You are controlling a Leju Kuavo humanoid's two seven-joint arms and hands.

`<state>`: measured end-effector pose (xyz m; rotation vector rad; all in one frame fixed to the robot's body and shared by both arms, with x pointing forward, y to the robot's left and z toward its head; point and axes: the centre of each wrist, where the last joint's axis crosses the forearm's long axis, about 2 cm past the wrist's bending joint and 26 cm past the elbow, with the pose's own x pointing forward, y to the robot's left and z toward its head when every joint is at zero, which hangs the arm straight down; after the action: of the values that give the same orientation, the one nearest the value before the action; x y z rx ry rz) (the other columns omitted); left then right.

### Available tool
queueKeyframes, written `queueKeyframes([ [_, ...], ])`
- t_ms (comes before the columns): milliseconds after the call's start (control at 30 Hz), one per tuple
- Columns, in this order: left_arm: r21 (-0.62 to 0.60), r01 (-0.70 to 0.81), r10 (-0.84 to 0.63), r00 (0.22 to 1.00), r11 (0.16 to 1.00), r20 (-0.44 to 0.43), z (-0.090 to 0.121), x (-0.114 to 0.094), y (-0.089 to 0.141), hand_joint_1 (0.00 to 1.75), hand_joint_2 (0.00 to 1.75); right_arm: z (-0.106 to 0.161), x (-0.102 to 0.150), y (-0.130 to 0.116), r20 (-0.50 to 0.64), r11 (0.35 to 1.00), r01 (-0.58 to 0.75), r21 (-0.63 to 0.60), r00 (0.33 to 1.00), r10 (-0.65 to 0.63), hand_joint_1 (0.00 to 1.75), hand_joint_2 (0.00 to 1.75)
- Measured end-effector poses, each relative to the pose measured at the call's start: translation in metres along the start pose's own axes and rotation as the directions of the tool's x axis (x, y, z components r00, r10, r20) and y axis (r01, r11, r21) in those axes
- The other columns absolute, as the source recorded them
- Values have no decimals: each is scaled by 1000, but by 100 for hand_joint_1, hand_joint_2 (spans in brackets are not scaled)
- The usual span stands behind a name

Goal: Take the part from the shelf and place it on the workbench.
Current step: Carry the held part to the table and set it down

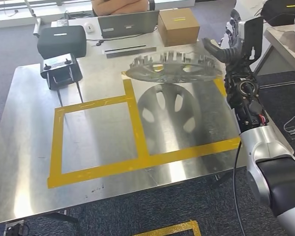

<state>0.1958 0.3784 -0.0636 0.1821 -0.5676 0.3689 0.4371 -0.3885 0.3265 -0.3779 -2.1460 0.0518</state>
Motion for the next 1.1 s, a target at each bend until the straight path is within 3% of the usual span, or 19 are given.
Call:
queueKeyframes([
  [433, -3, 1, -1, 1000, 1000, 1, 0, 0, 0, 0, 0, -4, 14, -8, 55, 1000, 16, -17, 998, -15, 0, 175],
  [1100, -5, -1, 1, 1000, 1000, 2, 0, 1, -1, 0, 0, -5, 14, -12, 69, 999, 50, -9, 996, -49, 0, 175],
])
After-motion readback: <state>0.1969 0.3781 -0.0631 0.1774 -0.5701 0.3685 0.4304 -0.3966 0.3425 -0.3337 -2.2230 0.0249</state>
